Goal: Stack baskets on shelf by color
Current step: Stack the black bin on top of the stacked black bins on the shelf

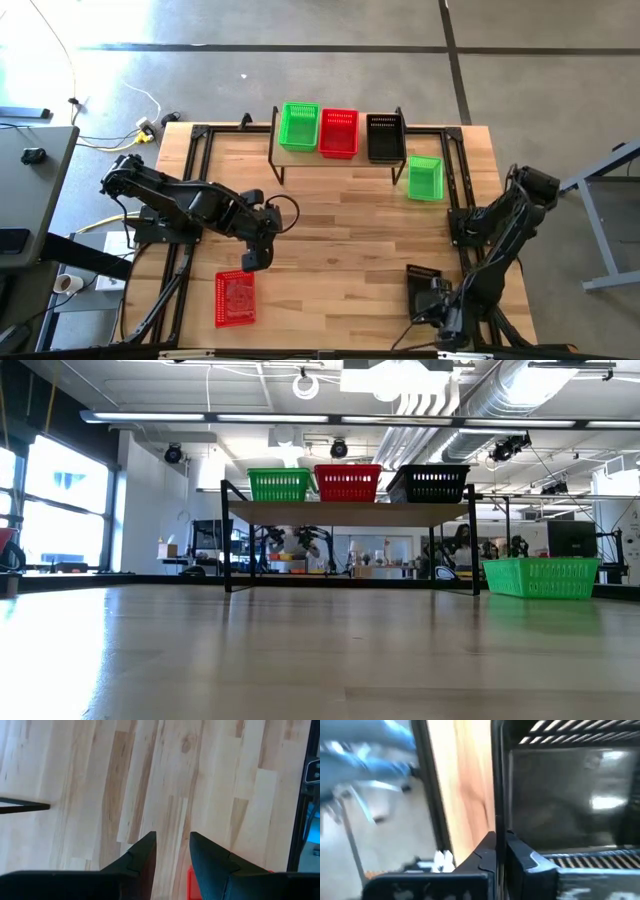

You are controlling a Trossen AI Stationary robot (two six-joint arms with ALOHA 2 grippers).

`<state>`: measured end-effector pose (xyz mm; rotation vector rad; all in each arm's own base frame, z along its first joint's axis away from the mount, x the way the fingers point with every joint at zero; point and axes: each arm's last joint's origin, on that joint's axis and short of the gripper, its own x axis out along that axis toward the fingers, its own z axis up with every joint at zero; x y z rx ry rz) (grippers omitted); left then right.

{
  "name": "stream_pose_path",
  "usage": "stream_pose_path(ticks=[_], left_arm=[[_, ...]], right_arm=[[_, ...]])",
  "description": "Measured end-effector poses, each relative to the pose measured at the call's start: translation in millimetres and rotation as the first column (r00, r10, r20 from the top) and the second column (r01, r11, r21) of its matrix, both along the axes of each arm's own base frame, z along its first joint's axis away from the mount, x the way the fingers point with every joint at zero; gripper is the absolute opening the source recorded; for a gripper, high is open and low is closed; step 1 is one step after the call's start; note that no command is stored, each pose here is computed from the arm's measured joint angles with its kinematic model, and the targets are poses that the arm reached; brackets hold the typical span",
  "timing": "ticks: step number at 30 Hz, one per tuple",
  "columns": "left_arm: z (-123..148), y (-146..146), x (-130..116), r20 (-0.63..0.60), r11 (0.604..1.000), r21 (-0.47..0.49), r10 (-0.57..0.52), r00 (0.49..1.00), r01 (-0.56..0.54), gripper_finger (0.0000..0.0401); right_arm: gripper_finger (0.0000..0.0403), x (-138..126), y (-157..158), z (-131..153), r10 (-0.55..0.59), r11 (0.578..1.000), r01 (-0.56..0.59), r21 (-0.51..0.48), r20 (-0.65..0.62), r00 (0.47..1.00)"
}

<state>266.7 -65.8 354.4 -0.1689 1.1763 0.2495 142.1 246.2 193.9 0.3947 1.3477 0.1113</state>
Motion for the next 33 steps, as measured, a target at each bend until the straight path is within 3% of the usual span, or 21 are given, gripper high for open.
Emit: stream_pose_path(ticks=[10, 15, 21, 26, 33], left_arm=[[0.0, 0.1, 0.0, -0.006, 0.999, 0.023, -0.050, 0.999, 0.050, 0.0107], [0.5, 2.3, 0.4, 0.001, 0.991, 0.113, -0.066, 0.998, 0.065, 0.0107], [0.7, 11.8, 2.4, -0.008, 0.984, 0.157, -0.079, 0.997, 0.080, 0.0107], [0.7, 23.7, 4.5, -0.029, 0.977, 0.184, -0.106, 0.994, 0.109, 0.0107], [0.7, 41.1, 6.7, -0.045, 0.974, 0.203, -0.095, 0.994, 0.102, 0.0107]], right_arm=[[0.0000, 45.8, -32.0, 55.0, -0.129, 0.992, 0.127, 0.018, 0.161, 0.978], [0.0000, 71.4, -54.6, 87.7, -0.153, 0.987, 0.160, -0.018, 0.218, 0.964], [0.0000, 92.9, -93.2, 129.5, -0.137, 0.971, 0.183, -0.154, 0.272, 0.953], [0.0000, 101.5, -130.0, 160.5, -0.100, 0.934, 0.192, -0.300, 0.297, 0.950], [0.0000, 107.7, -182.2, 184.5, -0.073, 0.884, 0.184, -0.430, 0.262, 0.962]])
